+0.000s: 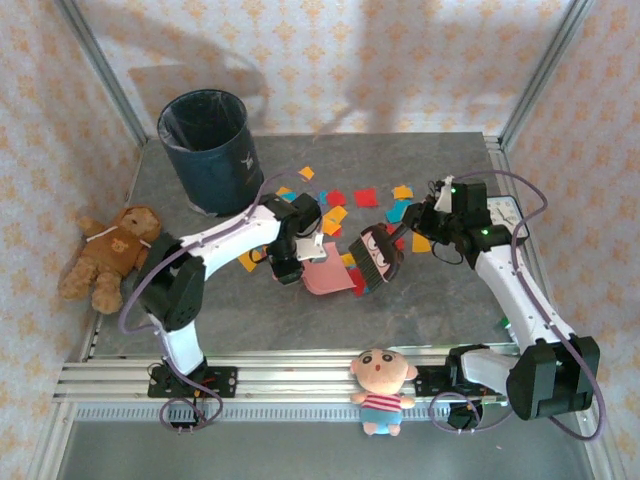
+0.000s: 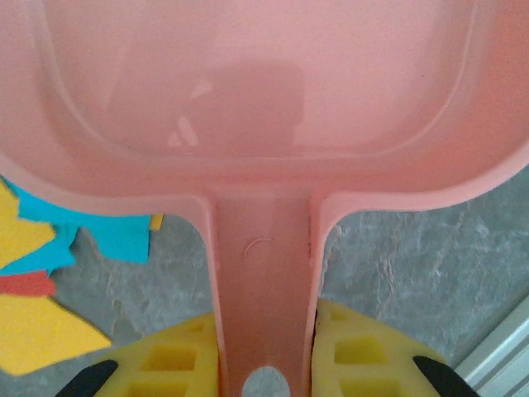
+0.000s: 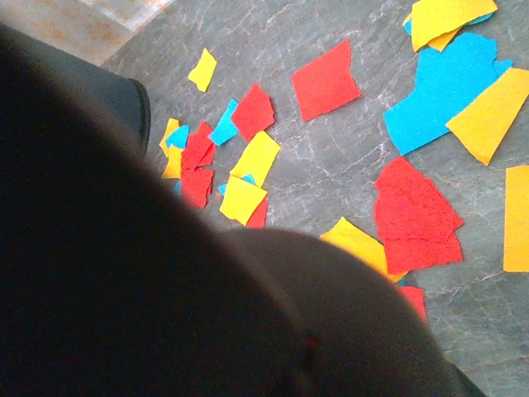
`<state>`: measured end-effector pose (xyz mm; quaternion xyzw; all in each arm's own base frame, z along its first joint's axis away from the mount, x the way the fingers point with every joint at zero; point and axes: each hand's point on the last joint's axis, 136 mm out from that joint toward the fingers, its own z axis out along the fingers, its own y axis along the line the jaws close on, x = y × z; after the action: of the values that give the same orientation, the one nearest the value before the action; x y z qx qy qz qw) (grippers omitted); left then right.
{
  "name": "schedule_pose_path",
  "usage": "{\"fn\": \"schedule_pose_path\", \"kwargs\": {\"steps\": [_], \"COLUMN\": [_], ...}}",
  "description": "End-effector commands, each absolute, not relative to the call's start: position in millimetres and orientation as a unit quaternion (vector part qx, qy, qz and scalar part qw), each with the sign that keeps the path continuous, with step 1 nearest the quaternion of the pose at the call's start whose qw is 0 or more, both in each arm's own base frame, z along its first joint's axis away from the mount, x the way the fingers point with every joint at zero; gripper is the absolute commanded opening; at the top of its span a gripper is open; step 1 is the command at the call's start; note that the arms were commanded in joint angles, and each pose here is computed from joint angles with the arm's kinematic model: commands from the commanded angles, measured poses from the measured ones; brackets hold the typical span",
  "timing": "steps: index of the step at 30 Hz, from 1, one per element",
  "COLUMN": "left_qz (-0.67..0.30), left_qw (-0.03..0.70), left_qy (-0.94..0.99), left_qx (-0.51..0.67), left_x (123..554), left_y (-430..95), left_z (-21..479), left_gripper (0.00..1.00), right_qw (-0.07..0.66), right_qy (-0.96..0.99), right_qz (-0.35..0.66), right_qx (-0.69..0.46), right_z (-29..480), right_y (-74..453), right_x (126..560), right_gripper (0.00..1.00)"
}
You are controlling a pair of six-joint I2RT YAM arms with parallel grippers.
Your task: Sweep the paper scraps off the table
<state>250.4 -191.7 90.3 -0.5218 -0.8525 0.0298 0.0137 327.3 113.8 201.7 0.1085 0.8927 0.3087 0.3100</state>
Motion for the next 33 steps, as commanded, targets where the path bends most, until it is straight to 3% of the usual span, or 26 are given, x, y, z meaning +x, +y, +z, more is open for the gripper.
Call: {"fn": "schedule_pose_path", "kwargs": {"steps": [1, 9, 17, 29, 33], "left_qz": [0.007, -0.009, -0.016, -0.013, -0.015], "left_qw": [0.016, 0.009, 0.027, 0.030, 0.043], "left_qy": [-0.842, -0.831, -0.830, -0.827, -0.832], "left_qx": [-0.540, -0.556, -0.557, -0.562, -0.553], "left_x": [230, 213, 208, 214, 217], "left_y": [-169, -150, -147, -173, -177], "left_z": [115, 129, 123, 116, 113], "left_gripper": [0.00, 0.00, 0.00, 0.00, 0.00], "right_qw": [0.325, 0.338, 0.402, 0.482, 0.500], "right_qy": [0.889, 0.890, 0.889, 0.846, 0.844], "right_qz": [0.312, 0.306, 0.219, 0.229, 0.190], "right_qx": [0.080, 0.014, 0.017, 0.022, 0.037], "right_z": [205, 181, 169, 228, 237], "right_y": [124, 150, 127, 116, 99], "right_x": [335, 339, 345, 332, 325], "right_gripper": [0.00, 0.00, 0.00, 0.00, 0.00]}}
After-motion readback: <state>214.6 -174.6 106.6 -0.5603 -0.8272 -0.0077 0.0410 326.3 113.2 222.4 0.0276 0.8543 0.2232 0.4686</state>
